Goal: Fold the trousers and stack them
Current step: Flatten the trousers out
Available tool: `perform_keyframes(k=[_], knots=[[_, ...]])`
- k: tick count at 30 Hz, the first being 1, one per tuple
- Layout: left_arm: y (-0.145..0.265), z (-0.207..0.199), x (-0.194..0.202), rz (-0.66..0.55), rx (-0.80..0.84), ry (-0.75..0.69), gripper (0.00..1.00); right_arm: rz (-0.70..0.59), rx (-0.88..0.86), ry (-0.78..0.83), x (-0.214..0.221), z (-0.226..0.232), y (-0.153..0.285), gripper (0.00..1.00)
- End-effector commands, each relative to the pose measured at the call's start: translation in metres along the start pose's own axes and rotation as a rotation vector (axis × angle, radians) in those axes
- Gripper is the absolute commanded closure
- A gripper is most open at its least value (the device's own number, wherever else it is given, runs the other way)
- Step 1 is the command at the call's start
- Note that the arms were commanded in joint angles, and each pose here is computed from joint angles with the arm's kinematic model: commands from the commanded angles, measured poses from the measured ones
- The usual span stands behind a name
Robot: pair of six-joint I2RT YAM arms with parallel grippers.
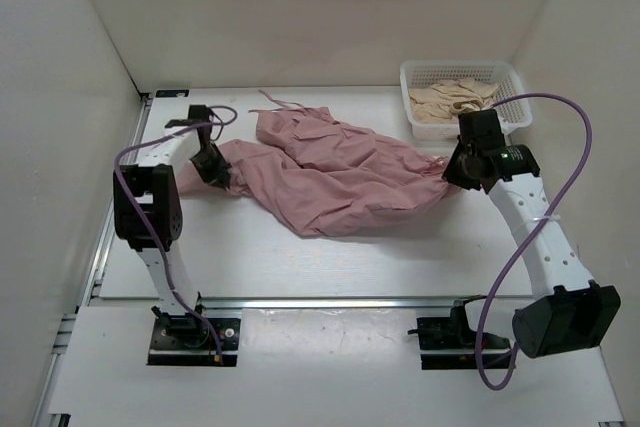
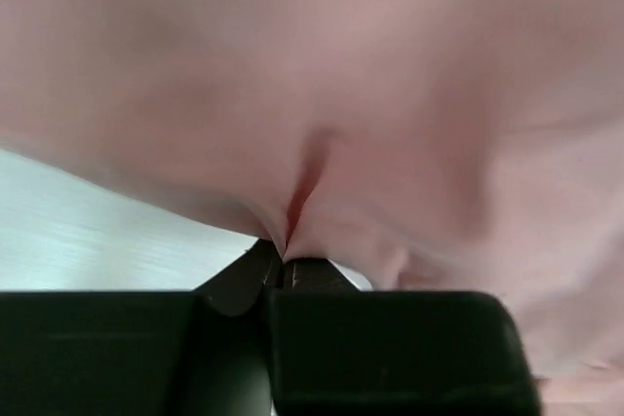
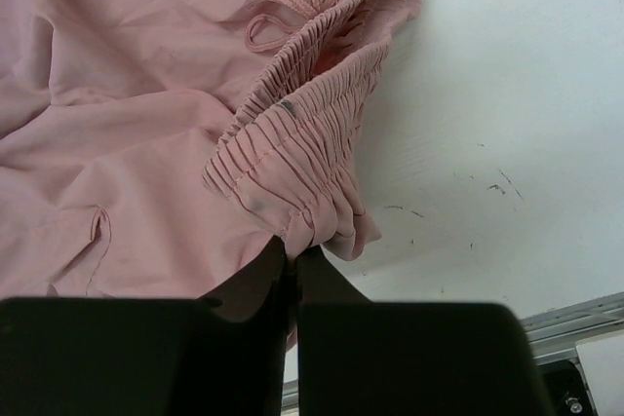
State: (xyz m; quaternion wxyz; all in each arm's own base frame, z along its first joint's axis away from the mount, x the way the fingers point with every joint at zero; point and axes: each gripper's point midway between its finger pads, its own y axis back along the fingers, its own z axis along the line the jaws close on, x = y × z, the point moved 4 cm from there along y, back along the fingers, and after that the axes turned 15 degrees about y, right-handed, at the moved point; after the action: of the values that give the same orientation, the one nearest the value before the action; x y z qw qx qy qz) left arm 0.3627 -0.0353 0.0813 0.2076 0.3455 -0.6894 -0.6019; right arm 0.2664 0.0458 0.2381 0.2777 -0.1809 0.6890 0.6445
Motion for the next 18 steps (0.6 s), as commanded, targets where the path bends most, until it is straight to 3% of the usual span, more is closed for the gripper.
perform_keyframes(k=[1,3,4,8,9,10,11,12,14,17,18], knots=[[0.074,-0.019,-0.053,-0.218,0.087,0.018,0.90,-0.045,-0.016,0.015,-0.007,-0.001,0.008,1.00],[0.112,-0.015,-0.078,-0.327,0.096,0.047,0.90,-0.085,-0.006,0.008,-0.023,-0.003,0.014,1.00],[0.150,-0.022,-0.091,-0.401,0.162,0.063,0.90,-0.110,0.003,-0.006,-0.035,-0.007,0.014,1.00],[0.223,-0.036,-0.134,-0.511,0.350,0.114,0.90,-0.207,-0.058,-0.058,-0.116,0.007,0.012,1.00],[0.233,-0.032,-0.137,-0.485,0.365,0.125,0.90,-0.306,-0.093,-0.074,-0.153,0.010,0.046,1.00],[0.273,-0.041,-0.144,-0.560,0.432,0.118,0.90,-0.330,-0.099,-0.078,-0.168,0.011,0.057,1.00],[0.279,-0.038,-0.150,-0.570,0.429,0.131,0.90,-0.330,-0.096,-0.066,-0.179,0.013,0.055,1.00],[0.294,-0.038,-0.148,-0.591,0.447,0.129,0.90,-0.391,-0.094,-0.063,-0.192,0.009,0.081,1.00],[0.328,-0.027,-0.144,-0.655,0.489,0.128,0.90,-0.433,-0.068,-0.068,-0.194,-0.001,0.098,1.00],[0.319,-0.016,-0.131,-0.630,0.449,0.097,0.90,-0.404,-0.022,-0.060,-0.168,-0.013,0.101,1.00],[0.323,-0.010,-0.123,-0.637,0.448,0.082,0.90,-0.327,0.004,-0.045,-0.146,-0.015,0.079,1.00]])
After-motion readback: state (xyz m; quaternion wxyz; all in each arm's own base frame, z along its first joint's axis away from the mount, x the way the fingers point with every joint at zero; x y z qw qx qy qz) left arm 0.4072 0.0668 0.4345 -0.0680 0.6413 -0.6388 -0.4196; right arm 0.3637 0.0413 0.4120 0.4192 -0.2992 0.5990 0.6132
